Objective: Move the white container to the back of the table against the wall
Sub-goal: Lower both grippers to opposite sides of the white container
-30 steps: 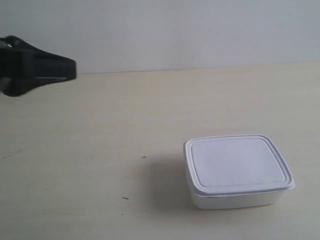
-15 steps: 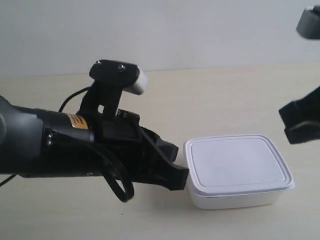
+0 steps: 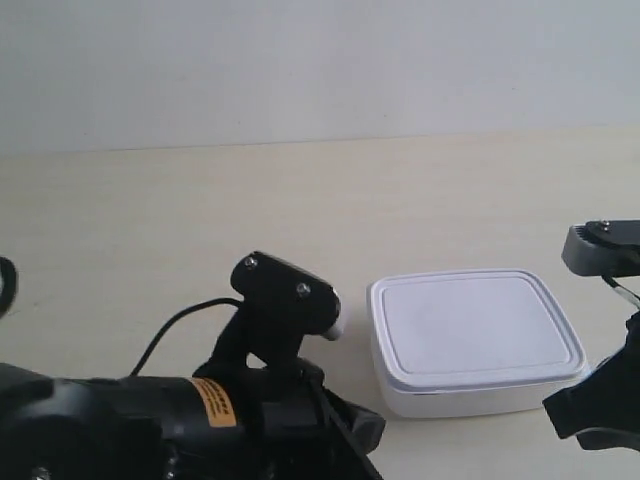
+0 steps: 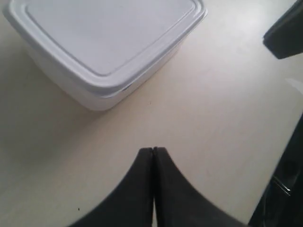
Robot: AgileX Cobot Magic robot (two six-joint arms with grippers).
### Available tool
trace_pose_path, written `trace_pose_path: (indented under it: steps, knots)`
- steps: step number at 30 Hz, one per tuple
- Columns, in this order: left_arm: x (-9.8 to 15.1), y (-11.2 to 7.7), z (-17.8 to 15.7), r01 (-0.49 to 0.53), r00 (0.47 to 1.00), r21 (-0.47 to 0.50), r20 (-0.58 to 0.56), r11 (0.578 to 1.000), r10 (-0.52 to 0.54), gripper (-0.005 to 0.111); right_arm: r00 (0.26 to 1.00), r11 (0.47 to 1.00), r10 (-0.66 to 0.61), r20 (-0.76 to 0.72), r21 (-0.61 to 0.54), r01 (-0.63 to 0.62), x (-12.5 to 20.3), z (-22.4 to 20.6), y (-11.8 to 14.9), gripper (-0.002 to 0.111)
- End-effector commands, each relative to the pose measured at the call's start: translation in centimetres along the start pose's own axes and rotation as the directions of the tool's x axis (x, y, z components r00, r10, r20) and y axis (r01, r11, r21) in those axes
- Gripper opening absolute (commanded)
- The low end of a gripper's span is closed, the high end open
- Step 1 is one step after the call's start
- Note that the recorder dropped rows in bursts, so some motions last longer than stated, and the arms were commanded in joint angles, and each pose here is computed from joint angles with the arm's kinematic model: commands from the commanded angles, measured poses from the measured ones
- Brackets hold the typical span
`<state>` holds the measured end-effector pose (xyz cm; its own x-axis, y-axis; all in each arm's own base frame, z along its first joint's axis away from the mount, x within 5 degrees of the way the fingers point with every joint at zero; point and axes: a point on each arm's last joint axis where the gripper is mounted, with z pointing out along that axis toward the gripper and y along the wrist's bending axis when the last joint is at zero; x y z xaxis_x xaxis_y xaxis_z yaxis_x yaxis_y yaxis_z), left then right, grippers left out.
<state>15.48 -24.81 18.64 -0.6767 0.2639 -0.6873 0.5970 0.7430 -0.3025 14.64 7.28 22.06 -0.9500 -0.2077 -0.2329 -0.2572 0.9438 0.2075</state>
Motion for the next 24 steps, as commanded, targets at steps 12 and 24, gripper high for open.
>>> trace_pose_path:
  steps: [12, 24]
  knots:
    - [-0.1, -0.8, 5.0, 0.069, 0.997, -0.042, -0.042, 0.997, -0.070, 0.000, 0.997, 0.994, 0.069, 0.019, 0.085, -0.070, 0.1, 1.3, -1.0, 0.000]
    - [0.0, -1.4, 8.5, 0.073, 0.991, -0.038, -0.112, 0.997, -0.077, 0.000, 0.995, 0.990, 0.095, -0.039, 0.112, -0.091, -1.3, 4.6, -1.5, 0.000]
